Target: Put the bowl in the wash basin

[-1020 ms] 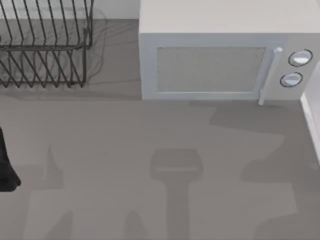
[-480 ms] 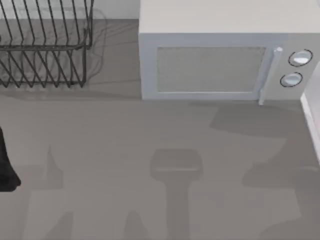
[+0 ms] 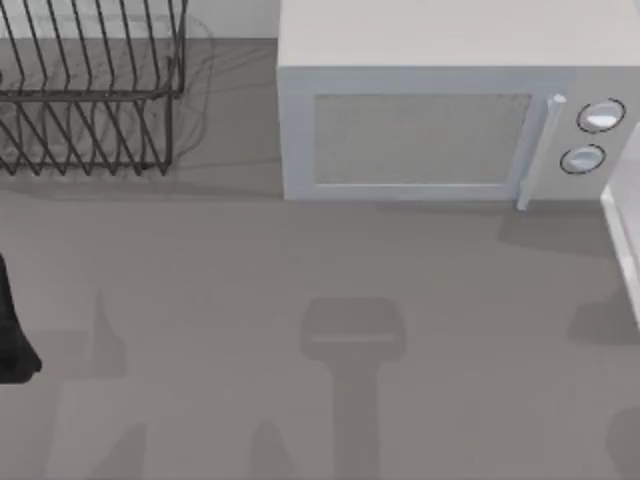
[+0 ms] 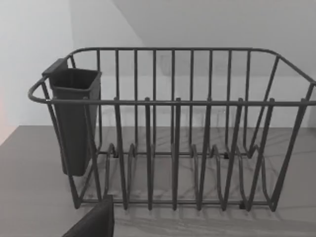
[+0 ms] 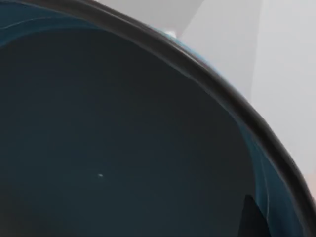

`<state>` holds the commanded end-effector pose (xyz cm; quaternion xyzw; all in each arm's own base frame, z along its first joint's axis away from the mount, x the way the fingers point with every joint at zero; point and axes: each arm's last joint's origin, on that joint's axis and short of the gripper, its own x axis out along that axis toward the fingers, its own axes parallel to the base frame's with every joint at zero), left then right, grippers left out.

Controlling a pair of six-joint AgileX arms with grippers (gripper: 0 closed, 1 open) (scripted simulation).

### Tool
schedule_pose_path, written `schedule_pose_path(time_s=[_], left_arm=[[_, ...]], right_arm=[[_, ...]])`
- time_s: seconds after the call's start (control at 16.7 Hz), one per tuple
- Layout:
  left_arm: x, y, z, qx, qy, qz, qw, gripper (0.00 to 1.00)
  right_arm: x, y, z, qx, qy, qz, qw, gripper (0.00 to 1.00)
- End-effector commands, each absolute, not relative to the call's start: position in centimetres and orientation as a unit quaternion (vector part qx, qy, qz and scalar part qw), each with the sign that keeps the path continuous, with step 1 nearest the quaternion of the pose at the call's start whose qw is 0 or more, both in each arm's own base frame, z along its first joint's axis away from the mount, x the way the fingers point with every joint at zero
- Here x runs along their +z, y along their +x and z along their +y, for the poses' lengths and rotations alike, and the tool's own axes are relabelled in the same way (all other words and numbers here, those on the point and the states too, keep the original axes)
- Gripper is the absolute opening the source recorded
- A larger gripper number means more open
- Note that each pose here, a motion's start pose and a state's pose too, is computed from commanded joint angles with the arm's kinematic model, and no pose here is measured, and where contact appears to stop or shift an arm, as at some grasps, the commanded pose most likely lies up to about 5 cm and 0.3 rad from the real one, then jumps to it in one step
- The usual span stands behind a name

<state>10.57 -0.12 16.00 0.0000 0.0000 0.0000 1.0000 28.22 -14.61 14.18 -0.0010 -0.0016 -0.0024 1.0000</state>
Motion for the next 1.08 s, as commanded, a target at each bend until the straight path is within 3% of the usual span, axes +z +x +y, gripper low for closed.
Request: schedule_pose_path(time_s=[0.42,0.84,1.08], left_arm=[[16.0,10.6,-0.1,0.000,0.000,0.000,1.000,1.00],[16.0,10.6,-0.1,0.000,0.000,0.000,1.000,1.00],[16.0,10.6,-0.1,0.000,0.000,0.000,1.000,1.00]], right_arm=[[7.0,27.1,-13.9,-0.005,-0.001,-0.002,1.000,0.00],[5.9,26.7,-13.6,-0.005,0.000,0.000,1.000,0.00],[5.9,26.7,-13.6,-0.005,0.000,0.000,1.000,0.30]])
